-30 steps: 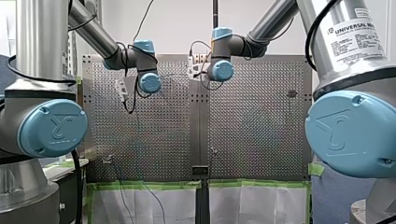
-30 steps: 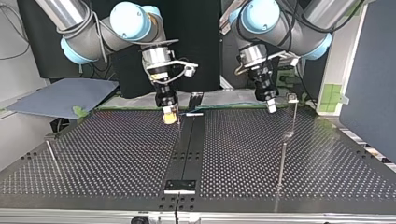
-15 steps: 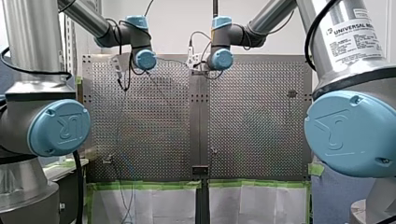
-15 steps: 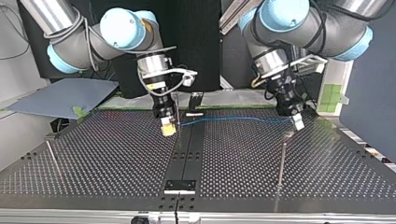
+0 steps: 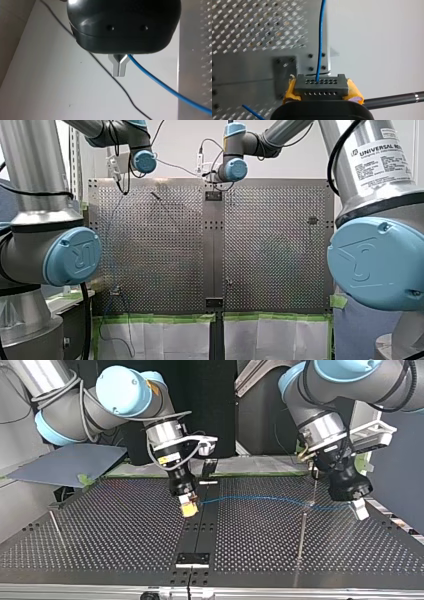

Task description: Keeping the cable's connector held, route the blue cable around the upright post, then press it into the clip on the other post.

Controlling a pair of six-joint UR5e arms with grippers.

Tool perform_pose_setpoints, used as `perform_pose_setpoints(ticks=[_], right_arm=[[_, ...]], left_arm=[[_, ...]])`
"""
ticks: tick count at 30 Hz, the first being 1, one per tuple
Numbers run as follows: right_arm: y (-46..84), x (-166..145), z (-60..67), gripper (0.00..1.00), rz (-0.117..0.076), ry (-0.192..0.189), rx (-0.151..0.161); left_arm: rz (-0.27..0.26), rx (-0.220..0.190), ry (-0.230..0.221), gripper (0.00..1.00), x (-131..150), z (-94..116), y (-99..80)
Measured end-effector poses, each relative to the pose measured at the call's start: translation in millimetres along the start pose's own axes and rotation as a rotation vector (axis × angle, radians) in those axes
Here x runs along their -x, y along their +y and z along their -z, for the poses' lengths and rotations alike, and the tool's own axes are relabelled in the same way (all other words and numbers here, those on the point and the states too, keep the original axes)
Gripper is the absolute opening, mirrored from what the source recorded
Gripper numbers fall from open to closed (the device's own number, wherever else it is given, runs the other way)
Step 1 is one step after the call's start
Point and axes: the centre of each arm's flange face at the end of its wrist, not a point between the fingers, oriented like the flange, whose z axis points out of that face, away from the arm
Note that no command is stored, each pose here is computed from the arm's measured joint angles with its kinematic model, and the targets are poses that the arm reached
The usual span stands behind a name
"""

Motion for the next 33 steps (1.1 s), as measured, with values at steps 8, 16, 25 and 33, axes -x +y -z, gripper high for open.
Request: perform_pose_setpoints(ticks=[8,16,25,33], right_arm=[[0.5,-28.1,-12.8,0.0,-0.045,0.058,-0.021],[1.5,-22.5,-30.5,0.0,-0.057,0.065,-0.026],[-6.1,-4.9,-52.8,0.0,-0.056,0.058,-0.04],[-11.8,14.2,-70.8,0.0,-0.053,0.047,-0.047]], left_arm=[[-0.057,-0.007,0.02,0.0,2.4,-27.6,11.8],[-0.145,-0.007,0.1,0.0,-27.7,-54.4,29.0],[-0.22,-0.015,0.182,0.0,-54.9,-82.5,44.4],[-0.244,-0.063,0.251,0.0,-78.3,-96.6,40.3]])
